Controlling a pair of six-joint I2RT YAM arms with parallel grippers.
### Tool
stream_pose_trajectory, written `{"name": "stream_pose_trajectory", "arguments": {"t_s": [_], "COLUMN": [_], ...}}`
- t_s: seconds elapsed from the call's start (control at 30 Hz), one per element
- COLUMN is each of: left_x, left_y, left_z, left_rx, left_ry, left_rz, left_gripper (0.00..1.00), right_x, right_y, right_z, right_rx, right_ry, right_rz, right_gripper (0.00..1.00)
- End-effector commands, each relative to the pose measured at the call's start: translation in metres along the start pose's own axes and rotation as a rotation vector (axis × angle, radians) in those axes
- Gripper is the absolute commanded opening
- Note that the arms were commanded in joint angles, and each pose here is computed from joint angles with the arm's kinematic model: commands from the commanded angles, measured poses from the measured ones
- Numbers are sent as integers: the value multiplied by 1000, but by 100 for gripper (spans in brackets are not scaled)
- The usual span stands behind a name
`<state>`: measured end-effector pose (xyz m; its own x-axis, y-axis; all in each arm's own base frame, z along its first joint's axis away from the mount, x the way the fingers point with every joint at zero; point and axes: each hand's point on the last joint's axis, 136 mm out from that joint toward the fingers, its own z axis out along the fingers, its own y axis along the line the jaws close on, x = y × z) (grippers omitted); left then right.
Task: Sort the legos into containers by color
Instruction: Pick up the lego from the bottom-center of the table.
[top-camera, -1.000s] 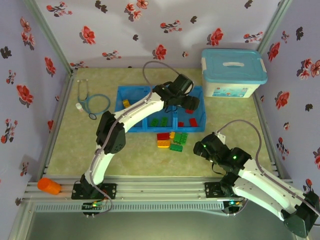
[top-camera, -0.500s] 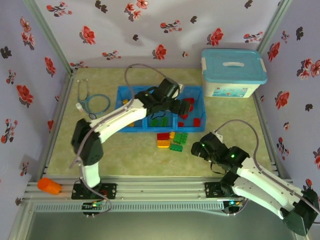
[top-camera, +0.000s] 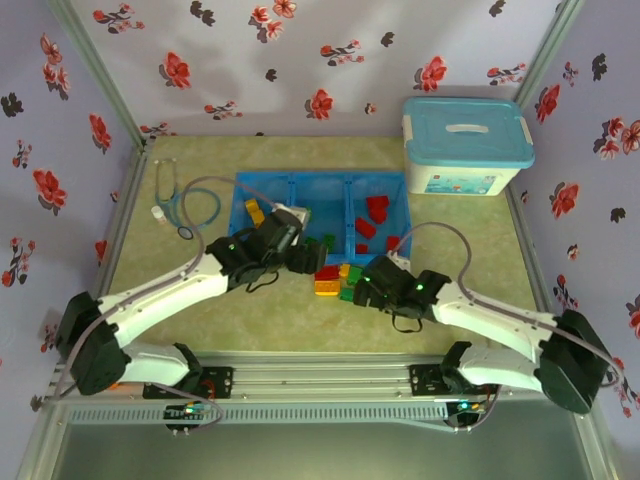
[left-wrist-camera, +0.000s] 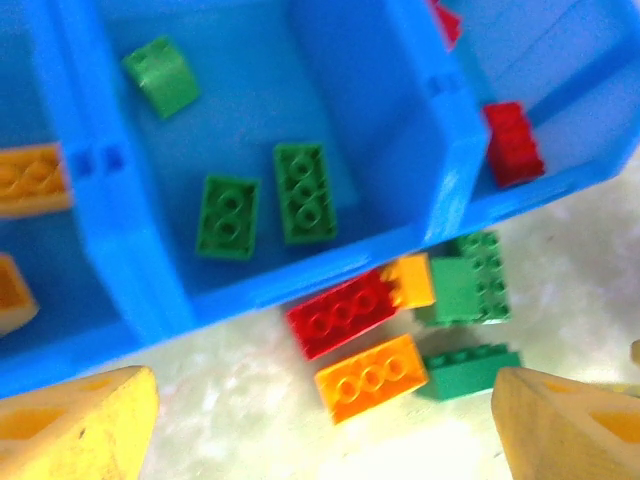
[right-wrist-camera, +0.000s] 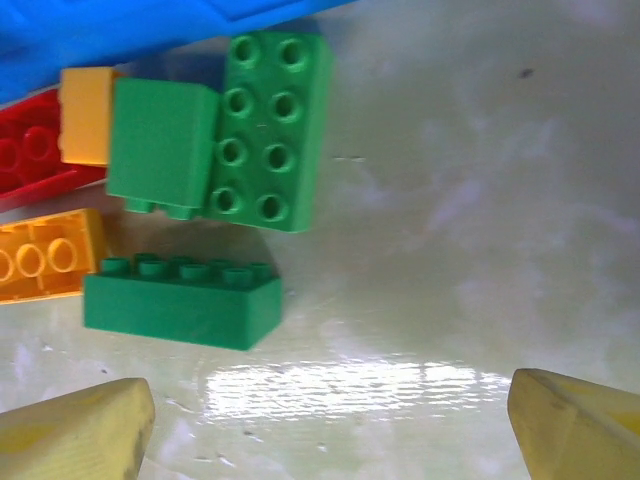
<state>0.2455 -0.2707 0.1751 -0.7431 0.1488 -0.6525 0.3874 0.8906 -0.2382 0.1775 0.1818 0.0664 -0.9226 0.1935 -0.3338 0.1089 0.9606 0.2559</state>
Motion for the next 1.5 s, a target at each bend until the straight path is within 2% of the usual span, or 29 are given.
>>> {"name": "stream_pose_trajectory", "arguments": {"t_s": [0.0,0.2,0.43,0.67,0.8,0.93,1.3,1.47], "left_x": [10,41,58,64,67,69,69,71], "left_y": [23,51,72,83,85,86,86,87], "left_z": [-13,-25,-35,-40,-38,-37,-36,-35], "left_rx": [-58,-108,-146,-162,-167,-169,-170,-171], "left_ry": [-33,-19,-23,-30,-21,-21,-19,-18], "left_rz": [-61,-102,-133,-144,-147,-150,-145,-148], "left_gripper": [87,87,87,87,87,87,86,86], "right_x": [-11,-11,-9,-5,-4,-3,5,-1], "right_y": [22,41,61,59,52,43,26,29], "right_z": [3,19,32,46,47,44,40,22], "right_rx": [-10,28,36,80,105,117,133,123], "right_ry": [-43,-22,11,27,21,10,16,-4], "right_rz": [41,24,0,11,20,27,36,11], "right_gripper": [92,91,89,83,75,63,60,59]}}
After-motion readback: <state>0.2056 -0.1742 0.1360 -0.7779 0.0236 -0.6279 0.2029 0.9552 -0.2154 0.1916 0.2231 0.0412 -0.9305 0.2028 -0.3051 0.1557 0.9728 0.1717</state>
